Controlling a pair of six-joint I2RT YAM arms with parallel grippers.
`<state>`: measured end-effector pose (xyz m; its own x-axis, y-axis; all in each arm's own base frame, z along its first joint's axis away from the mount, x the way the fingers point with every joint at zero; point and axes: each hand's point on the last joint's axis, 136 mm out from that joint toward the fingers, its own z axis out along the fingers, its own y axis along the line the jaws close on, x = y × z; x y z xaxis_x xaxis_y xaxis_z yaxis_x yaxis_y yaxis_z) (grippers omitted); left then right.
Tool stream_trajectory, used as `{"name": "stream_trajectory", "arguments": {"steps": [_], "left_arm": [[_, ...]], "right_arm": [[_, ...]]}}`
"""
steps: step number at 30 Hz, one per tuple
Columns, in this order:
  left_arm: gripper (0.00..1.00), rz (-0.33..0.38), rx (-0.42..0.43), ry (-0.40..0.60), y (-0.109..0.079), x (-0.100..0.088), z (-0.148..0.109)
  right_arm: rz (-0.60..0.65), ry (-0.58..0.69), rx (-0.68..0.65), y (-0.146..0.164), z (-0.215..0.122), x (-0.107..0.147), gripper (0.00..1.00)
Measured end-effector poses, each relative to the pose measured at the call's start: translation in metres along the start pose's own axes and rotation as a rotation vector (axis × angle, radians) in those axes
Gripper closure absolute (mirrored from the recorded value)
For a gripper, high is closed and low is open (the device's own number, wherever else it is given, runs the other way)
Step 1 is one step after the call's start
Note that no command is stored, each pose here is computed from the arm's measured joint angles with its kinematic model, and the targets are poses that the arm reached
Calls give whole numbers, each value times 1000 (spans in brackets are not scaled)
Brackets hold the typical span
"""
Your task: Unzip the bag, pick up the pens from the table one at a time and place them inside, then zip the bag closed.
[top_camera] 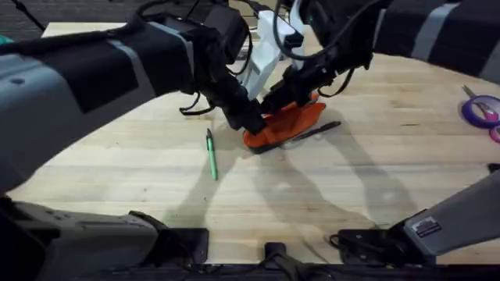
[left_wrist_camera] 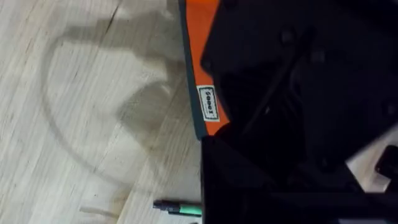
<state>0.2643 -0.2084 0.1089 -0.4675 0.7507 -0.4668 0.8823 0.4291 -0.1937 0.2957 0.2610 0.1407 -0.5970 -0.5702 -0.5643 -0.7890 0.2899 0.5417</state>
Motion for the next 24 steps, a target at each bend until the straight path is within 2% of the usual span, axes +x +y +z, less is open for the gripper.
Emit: {"name": "stream_trajectory", "arguments": {"steps": [20,21,24], "left_arm": [[959,-22,-26,29,7,8,-2],[959,-22,-25,29,7,8,-2],[959,-13,-11,26,3,8,-3]], "right_arm": [[-16,4,11,7,14,-9,970],[-12,4,13,7,14,-9,923],[0,4,51,-4,9,-7,514]]}}
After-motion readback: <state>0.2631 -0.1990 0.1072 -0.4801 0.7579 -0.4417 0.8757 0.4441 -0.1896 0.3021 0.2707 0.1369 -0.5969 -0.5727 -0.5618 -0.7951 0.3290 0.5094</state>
